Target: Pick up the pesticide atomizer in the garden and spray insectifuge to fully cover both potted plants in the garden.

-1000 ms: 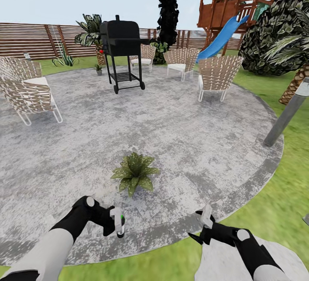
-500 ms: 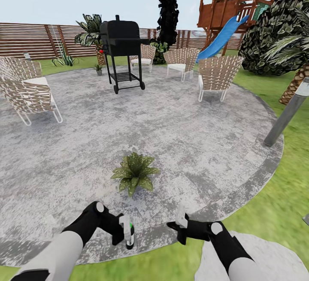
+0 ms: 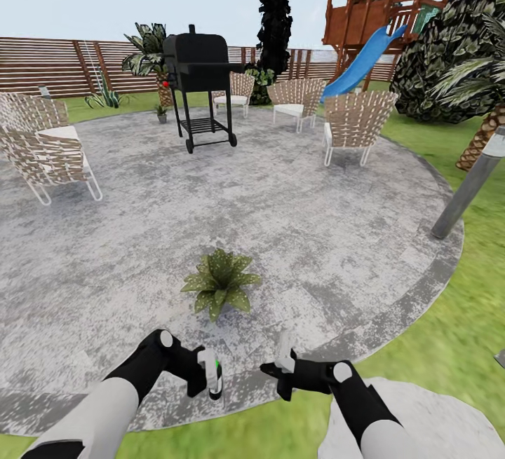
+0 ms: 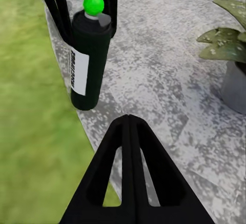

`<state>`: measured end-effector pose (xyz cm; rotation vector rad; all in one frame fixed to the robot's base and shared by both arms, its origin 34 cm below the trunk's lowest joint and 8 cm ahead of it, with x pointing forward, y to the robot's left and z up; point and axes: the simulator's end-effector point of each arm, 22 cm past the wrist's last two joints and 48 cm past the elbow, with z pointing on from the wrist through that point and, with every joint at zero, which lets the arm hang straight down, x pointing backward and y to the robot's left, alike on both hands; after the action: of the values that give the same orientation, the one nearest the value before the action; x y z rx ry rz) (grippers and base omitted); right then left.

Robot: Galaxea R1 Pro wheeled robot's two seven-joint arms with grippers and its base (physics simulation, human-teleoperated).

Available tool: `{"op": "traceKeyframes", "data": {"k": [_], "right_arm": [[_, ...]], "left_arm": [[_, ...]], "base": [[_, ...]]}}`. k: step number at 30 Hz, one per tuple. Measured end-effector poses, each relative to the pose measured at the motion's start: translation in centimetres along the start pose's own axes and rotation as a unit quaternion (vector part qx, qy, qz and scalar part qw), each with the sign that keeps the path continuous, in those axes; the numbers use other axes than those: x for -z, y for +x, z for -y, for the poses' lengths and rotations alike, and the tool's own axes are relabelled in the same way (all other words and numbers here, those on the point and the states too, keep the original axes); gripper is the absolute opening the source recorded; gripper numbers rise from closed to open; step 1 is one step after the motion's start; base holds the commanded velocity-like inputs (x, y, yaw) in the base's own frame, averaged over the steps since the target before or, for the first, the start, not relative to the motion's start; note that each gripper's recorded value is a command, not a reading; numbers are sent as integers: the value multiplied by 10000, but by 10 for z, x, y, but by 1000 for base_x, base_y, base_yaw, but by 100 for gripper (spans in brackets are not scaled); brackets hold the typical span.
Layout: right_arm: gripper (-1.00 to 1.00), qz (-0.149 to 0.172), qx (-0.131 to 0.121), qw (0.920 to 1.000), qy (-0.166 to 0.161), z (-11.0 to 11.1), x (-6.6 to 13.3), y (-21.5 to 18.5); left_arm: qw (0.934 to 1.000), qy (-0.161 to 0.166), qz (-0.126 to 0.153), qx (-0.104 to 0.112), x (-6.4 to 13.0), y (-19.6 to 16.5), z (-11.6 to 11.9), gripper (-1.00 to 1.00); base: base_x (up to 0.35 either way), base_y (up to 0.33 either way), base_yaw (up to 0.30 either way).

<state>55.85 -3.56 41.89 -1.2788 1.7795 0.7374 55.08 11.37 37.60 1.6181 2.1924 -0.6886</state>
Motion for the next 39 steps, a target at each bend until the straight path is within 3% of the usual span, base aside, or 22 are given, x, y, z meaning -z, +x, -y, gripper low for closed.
{"op": "traceKeyframes", "data": {"k": [23,31,39], "right_arm": [[-100,198,61,9998,-78,-1,-14,-25],[-100,216,59,9997,-85,-2,-15,-28],[-100,228,58,9997,-91,-2,-16,-29]], "left_arm": [[9995,83,224,-214,-11,-26,10,-100],[9990,167,217,-356,-17,-36,17,-100],[9978,232,378,-489,-23,-55,24,-100]], "base": [[0,0,0],[0,0,0],[0,0,0]]}}
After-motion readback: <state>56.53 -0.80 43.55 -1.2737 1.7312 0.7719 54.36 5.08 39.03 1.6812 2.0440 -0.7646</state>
